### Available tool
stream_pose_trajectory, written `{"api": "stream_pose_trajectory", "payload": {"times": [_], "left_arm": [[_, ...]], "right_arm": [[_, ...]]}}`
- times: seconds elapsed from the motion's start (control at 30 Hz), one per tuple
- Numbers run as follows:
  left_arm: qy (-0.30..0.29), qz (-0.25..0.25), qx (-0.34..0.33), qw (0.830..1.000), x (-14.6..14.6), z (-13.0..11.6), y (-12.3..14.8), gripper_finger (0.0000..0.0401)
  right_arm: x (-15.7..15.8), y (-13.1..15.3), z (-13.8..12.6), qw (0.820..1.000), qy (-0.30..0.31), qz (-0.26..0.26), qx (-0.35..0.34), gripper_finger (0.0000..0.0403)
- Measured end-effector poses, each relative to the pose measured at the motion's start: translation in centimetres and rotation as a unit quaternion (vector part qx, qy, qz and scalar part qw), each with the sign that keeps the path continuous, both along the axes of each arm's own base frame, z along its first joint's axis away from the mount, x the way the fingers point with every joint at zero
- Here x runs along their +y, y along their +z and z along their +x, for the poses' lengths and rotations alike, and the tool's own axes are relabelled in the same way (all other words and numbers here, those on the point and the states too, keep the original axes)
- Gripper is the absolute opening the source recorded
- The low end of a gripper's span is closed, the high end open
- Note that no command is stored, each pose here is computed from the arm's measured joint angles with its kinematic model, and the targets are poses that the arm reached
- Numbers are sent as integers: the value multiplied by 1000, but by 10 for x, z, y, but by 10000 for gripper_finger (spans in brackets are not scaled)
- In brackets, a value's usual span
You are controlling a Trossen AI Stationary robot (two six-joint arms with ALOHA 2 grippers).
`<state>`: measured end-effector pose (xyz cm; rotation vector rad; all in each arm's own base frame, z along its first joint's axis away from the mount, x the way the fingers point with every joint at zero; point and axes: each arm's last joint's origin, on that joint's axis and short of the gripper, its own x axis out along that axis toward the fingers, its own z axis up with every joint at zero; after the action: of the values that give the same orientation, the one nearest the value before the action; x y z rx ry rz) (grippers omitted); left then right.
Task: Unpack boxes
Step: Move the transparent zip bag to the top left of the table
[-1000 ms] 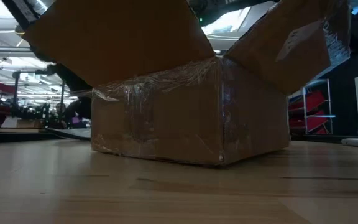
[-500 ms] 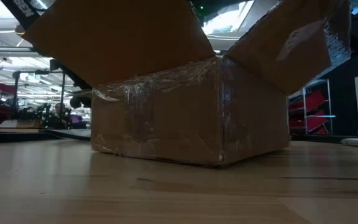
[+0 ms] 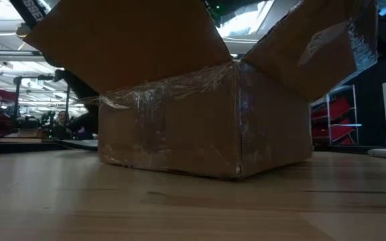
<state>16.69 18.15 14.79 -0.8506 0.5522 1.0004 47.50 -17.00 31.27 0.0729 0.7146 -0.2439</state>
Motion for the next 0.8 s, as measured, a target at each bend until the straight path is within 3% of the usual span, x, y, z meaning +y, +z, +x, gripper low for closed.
{"api": "stream_pose_trajectory", "payload": {"times": [0.17,0.33,0.5,0.7,0.8], "left_arm": [[-65,97,-35,993,6,24,28,239],[-175,193,13,965,0,40,37,239],[-271,195,58,941,-3,52,15,239],[-285,111,87,948,5,67,-5,239],[-281,92,94,950,9,71,-9,239]], "right_arm": [[3,28,-10,999,-8,-23,-34,0],[5,44,-19,998,-18,-36,-46,0],[9,62,-29,997,-20,-43,-63,0],[10,64,-32,998,-20,-40,-55,0],[11,65,-33,997,-20,-41,-57,0]]}}
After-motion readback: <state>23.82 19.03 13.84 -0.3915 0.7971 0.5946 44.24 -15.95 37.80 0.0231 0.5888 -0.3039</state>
